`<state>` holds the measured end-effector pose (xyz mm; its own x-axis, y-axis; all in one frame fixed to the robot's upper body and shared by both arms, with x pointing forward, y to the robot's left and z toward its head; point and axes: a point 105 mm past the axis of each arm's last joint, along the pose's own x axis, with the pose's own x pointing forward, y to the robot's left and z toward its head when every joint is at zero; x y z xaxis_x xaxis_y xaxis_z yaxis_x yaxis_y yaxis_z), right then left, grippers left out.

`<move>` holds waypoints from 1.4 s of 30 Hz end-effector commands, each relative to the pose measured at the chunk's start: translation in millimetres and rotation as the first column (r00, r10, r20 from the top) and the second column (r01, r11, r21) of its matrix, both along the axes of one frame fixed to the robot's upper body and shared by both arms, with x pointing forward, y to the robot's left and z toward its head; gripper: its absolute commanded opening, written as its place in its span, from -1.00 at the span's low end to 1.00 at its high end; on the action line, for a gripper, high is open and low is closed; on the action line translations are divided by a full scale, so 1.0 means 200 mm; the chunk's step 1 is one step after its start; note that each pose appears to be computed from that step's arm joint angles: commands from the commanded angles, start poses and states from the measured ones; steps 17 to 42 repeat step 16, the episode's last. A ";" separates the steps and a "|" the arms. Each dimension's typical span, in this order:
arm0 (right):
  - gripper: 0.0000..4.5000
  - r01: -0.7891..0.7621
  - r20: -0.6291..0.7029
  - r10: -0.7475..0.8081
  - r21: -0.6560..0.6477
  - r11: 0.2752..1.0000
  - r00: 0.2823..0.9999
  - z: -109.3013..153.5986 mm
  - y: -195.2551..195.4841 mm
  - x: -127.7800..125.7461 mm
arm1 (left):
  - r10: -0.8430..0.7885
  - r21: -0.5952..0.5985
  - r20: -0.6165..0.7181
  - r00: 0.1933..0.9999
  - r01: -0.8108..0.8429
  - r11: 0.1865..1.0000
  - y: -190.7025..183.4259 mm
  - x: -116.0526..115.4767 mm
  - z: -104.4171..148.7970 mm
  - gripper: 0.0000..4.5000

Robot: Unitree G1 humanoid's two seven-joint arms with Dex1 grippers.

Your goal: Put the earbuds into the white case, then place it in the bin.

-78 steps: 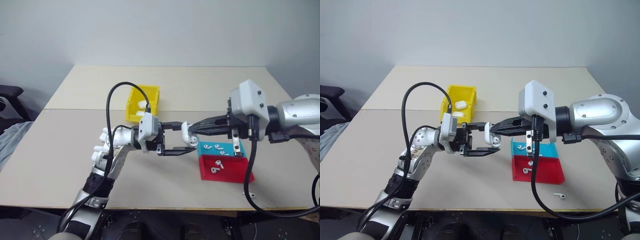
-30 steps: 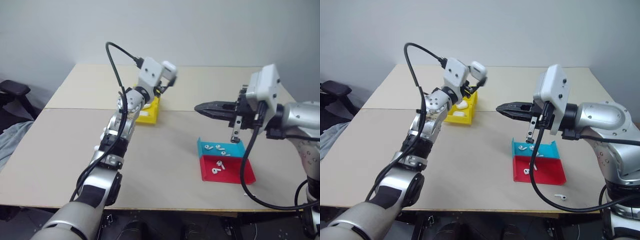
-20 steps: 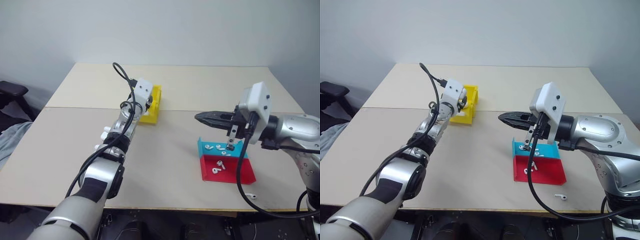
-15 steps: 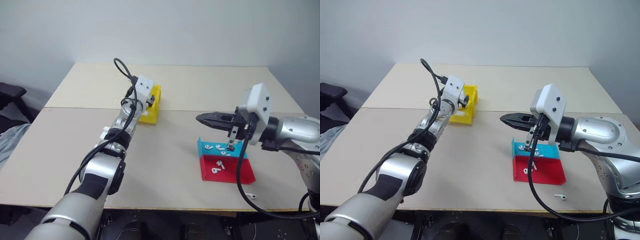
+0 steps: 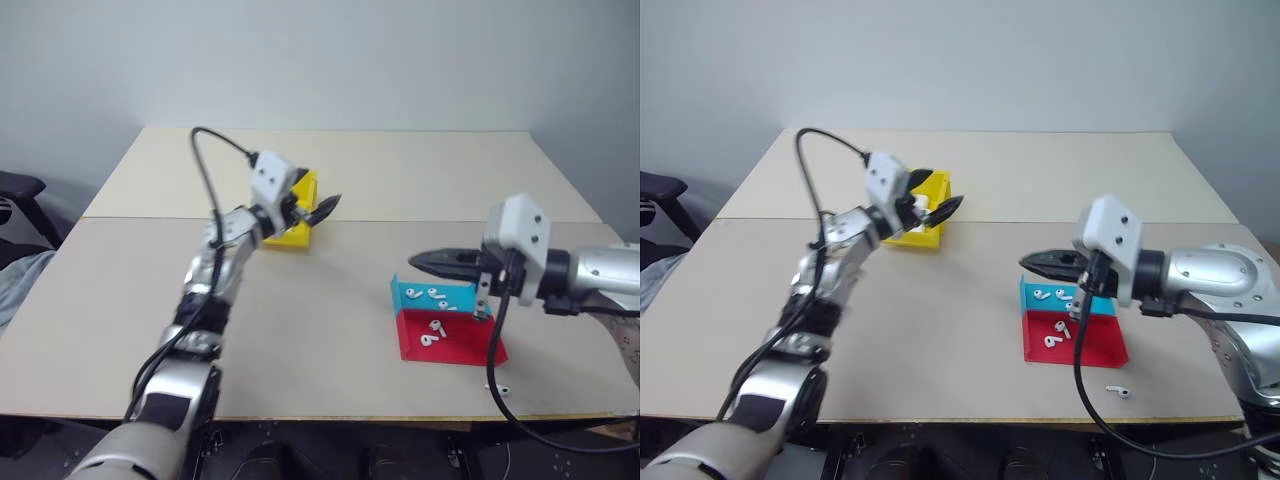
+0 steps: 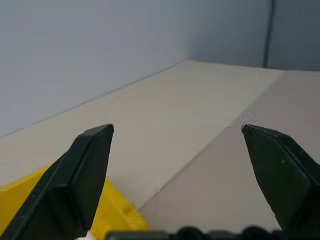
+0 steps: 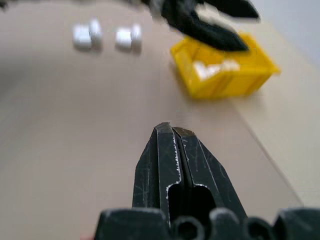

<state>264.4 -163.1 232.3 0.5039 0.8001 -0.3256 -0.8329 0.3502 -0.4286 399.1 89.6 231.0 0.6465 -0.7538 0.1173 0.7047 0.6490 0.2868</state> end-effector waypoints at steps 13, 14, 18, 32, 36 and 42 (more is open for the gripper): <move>-1.00 -0.004 -0.017 -0.001 -0.279 0.960 1.000 -0.05 -0.43 -0.15 | -0.278 0.214 -0.191 0.942 0.316 0.924 0.24 -0.71 -0.06 0.99; -1.00 -0.006 -0.022 0.000 -0.276 0.961 1.000 -0.06 -0.42 -0.15 | -0.271 0.228 -0.199 0.942 0.314 0.922 0.25 -0.72 -0.06 0.99; -1.00 -0.013 -0.029 0.005 -0.265 0.964 1.000 -0.07 -0.42 -0.14 | -0.249 0.249 -0.218 0.944 0.301 0.921 0.26 -0.73 -0.07 0.99; -1.00 -0.013 -0.029 0.005 -0.265 0.964 1.000 -0.07 -0.42 -0.14 | -0.249 0.249 -0.218 0.944 0.301 0.921 0.26 -0.73 -0.07 0.99; -1.00 -0.013 -0.029 0.005 -0.265 0.964 1.000 -0.07 -0.42 -0.14 | -0.249 0.249 -0.218 0.944 0.301 0.921 0.26 -0.73 -0.07 0.99; -1.00 -0.013 -0.029 0.005 -0.265 0.964 1.000 -0.07 -0.42 -0.14 | -0.249 0.249 -0.218 0.944 0.301 0.921 0.26 -0.73 -0.07 0.99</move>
